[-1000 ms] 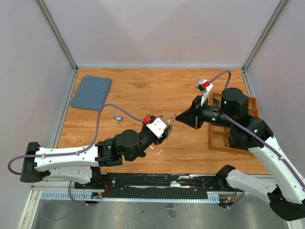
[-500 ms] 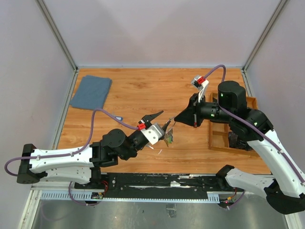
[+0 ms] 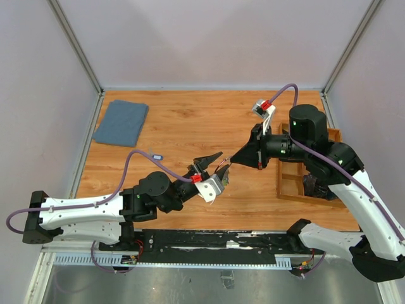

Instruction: Put the keys on the keyring

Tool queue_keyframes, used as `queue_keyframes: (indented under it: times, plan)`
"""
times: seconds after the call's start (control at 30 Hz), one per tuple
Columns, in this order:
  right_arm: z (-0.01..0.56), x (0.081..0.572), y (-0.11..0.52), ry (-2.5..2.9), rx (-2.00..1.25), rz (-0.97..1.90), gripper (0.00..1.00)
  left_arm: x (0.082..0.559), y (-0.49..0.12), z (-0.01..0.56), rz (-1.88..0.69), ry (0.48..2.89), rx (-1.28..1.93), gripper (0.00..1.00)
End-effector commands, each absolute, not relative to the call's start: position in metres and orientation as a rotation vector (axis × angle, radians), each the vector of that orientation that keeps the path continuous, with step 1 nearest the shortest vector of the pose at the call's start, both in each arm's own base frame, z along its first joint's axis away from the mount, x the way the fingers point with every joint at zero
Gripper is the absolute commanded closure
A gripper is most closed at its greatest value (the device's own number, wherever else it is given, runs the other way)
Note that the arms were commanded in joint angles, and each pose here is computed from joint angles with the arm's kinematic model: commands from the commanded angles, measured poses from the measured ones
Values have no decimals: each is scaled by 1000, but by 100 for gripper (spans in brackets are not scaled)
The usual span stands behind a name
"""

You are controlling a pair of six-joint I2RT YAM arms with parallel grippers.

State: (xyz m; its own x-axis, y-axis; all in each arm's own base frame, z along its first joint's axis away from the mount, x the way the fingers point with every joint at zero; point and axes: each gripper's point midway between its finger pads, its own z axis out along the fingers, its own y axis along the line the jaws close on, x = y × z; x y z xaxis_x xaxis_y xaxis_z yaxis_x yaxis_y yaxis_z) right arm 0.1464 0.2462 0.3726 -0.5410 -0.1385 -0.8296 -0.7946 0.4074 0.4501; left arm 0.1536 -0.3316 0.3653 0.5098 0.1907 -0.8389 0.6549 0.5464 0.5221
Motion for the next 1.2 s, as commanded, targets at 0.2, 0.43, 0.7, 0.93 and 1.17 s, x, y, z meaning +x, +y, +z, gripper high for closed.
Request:
queue_keyframes:
  times: [0.2, 0.43, 0.7, 0.93, 1.17]
  plan:
    - [390, 136, 248, 1888, -822, 1228, 99, 154, -339, 378, -327, 1004, 1000, 59]
    - [390, 134, 246, 1891, -825, 1231, 99, 154, -340, 378, -320, 1004, 1005, 66]
    - [385, 135, 245, 1908, -815, 1221, 99, 151, -342, 375, -319, 1012, 1021, 76]
    - [379, 137, 245, 1932, -804, 1208, 99, 148, -348, 373, -321, 1019, 1042, 79]
    - [376, 141, 242, 1937, -790, 1169, 100, 151, -347, 371, -306, 1044, 1033, 99]
